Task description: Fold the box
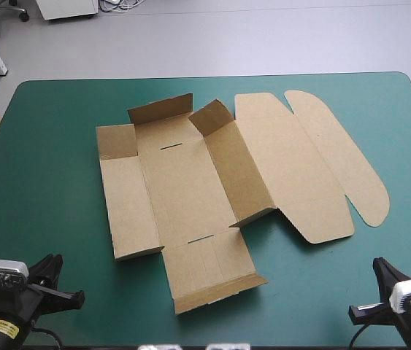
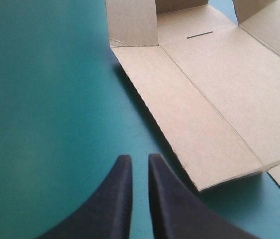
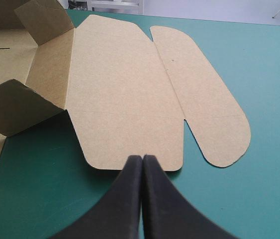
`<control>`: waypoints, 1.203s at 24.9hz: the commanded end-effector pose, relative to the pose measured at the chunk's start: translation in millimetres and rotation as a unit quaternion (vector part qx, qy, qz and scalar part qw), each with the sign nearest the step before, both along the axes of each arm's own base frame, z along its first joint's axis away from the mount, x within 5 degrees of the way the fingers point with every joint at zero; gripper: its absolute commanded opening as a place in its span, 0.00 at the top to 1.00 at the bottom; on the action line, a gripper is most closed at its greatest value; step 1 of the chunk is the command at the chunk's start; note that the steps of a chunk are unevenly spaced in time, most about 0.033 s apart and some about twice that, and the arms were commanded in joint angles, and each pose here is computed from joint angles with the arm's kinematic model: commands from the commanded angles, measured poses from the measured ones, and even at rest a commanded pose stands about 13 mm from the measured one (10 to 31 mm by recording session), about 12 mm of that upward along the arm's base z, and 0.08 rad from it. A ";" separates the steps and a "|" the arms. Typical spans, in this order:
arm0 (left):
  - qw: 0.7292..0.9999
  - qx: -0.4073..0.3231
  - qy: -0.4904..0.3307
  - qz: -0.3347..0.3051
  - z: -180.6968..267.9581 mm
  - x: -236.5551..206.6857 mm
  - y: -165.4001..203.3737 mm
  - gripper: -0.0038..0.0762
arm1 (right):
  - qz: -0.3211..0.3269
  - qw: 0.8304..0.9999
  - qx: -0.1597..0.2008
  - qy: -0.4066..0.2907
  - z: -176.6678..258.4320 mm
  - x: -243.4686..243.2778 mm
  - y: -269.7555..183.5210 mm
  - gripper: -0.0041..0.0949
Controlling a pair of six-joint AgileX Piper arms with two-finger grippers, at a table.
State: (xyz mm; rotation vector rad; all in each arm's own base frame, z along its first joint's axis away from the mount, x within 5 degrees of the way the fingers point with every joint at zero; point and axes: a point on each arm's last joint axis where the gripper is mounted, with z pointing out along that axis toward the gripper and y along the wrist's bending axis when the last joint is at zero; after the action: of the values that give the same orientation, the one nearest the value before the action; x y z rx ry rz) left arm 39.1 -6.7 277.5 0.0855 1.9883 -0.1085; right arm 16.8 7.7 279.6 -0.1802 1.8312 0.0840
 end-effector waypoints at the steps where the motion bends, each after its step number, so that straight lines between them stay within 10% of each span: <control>1: 0.999 -0.008 -0.036 -0.002 12.5 2.8 -0.6 0.85 | -0.007 0.999 0.002 -0.041 13.2 2.4 -0.6 0.98; 15: 1.000 -0.005 -0.003 -0.004 23.4 10.2 -1.7 0.82 | 0.001 1.000 -0.012 0.014 12.1 16.6 1.3 0.95; 30: 0.996 -0.053 0.064 -0.015 80.8 68.5 -13.5 0.57 | -0.002 1.000 -0.012 -0.003 63.4 55.3 4.0 0.52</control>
State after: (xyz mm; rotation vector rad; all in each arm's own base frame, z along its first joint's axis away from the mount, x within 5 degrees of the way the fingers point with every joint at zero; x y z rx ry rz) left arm 92.6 -15.7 336.3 0.0599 2.1458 -0.1850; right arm 59.3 11.9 317.1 -0.2099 1.9301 0.0770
